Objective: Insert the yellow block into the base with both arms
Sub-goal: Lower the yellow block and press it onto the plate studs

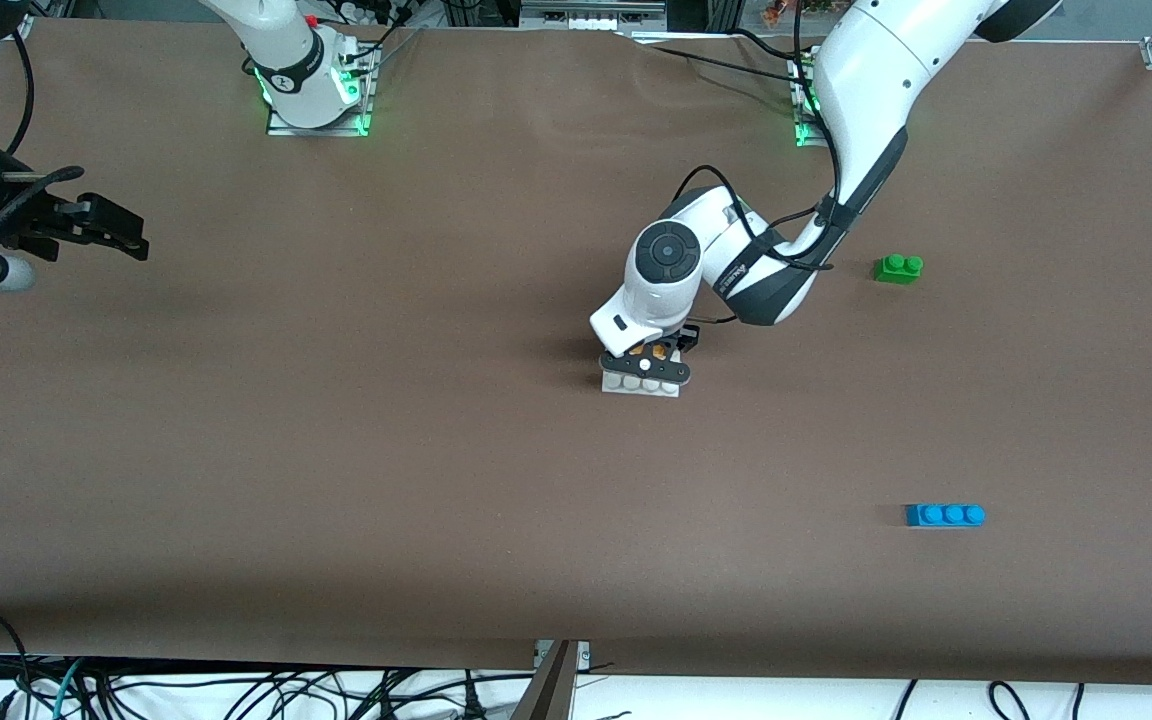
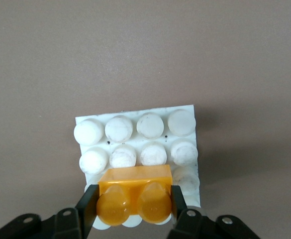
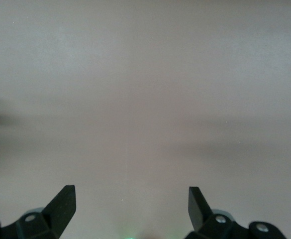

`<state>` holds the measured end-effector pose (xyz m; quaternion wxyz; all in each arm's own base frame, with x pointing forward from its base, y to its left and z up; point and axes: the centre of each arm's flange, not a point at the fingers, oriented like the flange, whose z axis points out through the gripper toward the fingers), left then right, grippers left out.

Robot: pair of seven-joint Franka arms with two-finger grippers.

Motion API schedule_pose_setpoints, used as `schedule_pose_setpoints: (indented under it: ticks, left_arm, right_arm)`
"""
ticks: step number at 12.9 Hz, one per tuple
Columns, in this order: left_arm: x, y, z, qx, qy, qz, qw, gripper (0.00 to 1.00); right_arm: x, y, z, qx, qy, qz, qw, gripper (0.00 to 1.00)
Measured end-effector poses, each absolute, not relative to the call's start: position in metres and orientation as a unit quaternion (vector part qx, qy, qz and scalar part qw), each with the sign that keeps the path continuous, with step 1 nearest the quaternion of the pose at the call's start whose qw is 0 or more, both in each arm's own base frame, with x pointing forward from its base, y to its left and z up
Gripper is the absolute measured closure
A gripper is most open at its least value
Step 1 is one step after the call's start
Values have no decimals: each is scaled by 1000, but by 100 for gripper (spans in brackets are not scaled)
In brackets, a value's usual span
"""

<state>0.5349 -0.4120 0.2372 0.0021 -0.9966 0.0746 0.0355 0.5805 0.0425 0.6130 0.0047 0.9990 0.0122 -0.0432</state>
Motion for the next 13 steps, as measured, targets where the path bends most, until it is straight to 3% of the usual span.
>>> schedule_pose_setpoints:
  ticks: [13]
  left_arm:
    - [532, -415, 236, -997, 74, 38, 5, 38]
  right_arm:
    - [581, 43, 613, 999, 12, -43, 5, 0]
